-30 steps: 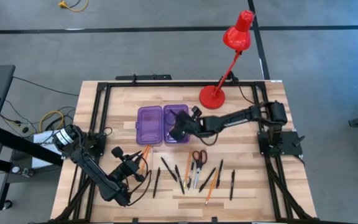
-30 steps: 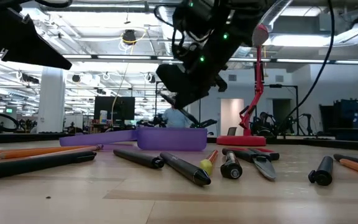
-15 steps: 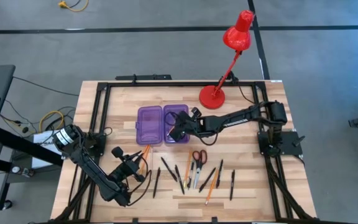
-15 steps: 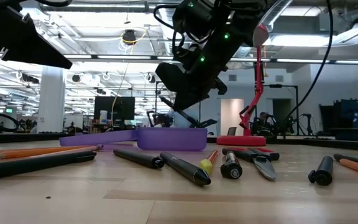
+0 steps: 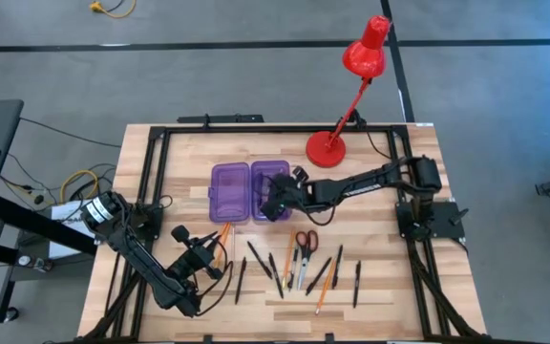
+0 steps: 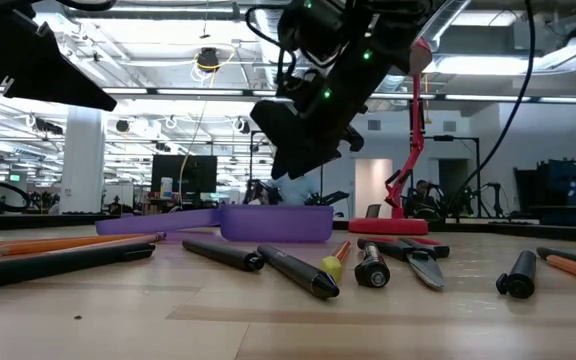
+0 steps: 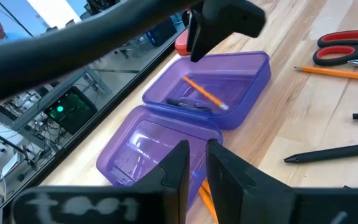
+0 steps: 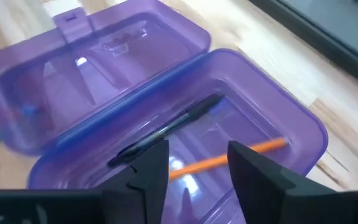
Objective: Pick & place school supplies into a supply box
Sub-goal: Put the orange pencil into the violet supply box
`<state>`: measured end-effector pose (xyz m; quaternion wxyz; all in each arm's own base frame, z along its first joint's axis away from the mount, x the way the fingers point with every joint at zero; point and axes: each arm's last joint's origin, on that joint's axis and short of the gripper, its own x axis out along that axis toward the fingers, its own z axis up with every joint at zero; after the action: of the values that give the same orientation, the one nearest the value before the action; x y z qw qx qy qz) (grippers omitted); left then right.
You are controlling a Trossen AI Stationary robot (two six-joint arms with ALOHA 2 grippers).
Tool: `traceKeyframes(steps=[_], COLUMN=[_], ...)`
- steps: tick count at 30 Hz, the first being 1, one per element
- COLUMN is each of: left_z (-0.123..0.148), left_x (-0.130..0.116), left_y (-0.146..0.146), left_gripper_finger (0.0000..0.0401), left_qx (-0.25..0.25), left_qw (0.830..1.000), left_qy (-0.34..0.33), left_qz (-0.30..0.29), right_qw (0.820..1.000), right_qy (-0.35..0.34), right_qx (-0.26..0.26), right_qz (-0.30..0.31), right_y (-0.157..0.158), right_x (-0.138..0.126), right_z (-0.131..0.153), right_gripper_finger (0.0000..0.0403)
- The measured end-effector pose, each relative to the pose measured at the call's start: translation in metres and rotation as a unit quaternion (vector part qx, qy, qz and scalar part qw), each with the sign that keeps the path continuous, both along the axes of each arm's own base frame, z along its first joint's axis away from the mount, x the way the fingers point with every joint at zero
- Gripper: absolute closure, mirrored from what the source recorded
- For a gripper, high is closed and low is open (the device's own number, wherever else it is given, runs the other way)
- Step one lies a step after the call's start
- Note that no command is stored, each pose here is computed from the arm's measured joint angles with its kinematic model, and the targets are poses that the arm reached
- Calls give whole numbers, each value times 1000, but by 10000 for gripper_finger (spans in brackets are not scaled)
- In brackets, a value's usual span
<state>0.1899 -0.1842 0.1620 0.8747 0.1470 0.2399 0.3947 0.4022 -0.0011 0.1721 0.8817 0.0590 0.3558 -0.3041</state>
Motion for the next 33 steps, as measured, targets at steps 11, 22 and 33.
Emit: traceKeyframes(steps=[11, 22, 33], left_z=[-1, 1, 12], left_x=[-3, 6, 8], left_y=[8, 4, 0], left_gripper_finger=[357, 377, 397], left_qx=[-36, -191, -257], left_qw=[995, 968, 958], left_qy=[54, 129, 100], left_qz=[76, 99, 75], right_qw=[990, 976, 976], right_qy=[55, 69, 64], right_qx=[-99, -168, -182], right_qz=[78, 120, 98], right_y=[52, 107, 122], right_x=[-10, -63, -140], right_z=[4, 60, 67], right_gripper_finger=[256, 283, 284])
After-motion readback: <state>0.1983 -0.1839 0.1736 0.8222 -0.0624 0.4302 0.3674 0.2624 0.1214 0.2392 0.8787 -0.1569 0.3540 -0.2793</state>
